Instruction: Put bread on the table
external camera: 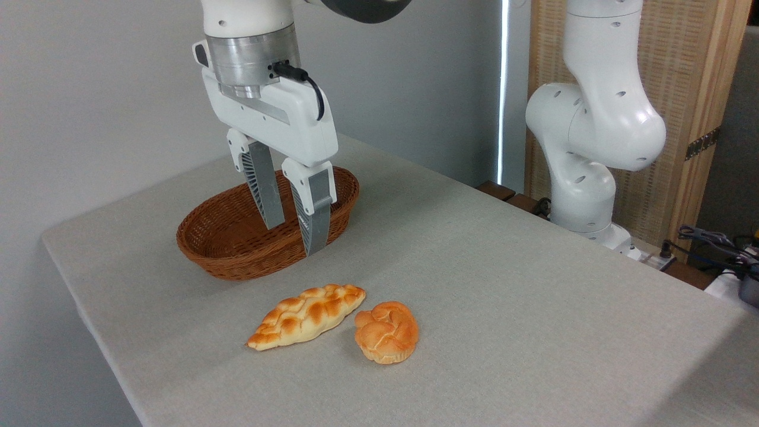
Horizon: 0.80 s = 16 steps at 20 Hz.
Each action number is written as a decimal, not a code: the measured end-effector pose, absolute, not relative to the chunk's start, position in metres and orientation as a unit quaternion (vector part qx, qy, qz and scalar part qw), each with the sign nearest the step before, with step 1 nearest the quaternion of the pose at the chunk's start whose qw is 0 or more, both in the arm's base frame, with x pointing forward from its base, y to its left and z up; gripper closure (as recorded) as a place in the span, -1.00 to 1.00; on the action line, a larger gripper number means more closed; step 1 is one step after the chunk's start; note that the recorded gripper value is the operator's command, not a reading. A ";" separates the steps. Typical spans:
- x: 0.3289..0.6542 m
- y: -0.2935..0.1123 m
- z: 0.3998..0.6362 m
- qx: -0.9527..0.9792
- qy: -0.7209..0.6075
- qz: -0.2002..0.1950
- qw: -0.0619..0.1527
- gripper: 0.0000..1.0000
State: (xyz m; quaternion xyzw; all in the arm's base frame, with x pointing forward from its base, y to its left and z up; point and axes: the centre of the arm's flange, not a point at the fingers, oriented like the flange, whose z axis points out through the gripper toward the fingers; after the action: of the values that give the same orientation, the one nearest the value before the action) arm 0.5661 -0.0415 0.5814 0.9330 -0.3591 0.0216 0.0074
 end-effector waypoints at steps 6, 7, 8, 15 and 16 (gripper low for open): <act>0.567 -0.043 0.580 0.933 -0.360 0.020 0.008 -1.00; 0.567 -0.042 0.580 0.933 -0.360 0.020 0.008 -1.00; 0.567 -0.042 0.580 0.933 -0.360 0.020 0.008 -1.00; 0.566 -0.033 0.612 0.935 -0.353 0.023 0.007 -1.00; 0.566 -0.033 0.615 0.935 -0.353 0.022 0.007 -1.00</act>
State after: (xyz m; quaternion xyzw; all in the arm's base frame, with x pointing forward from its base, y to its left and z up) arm 0.5659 -0.0329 0.6148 0.9354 -0.3529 0.0223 0.0070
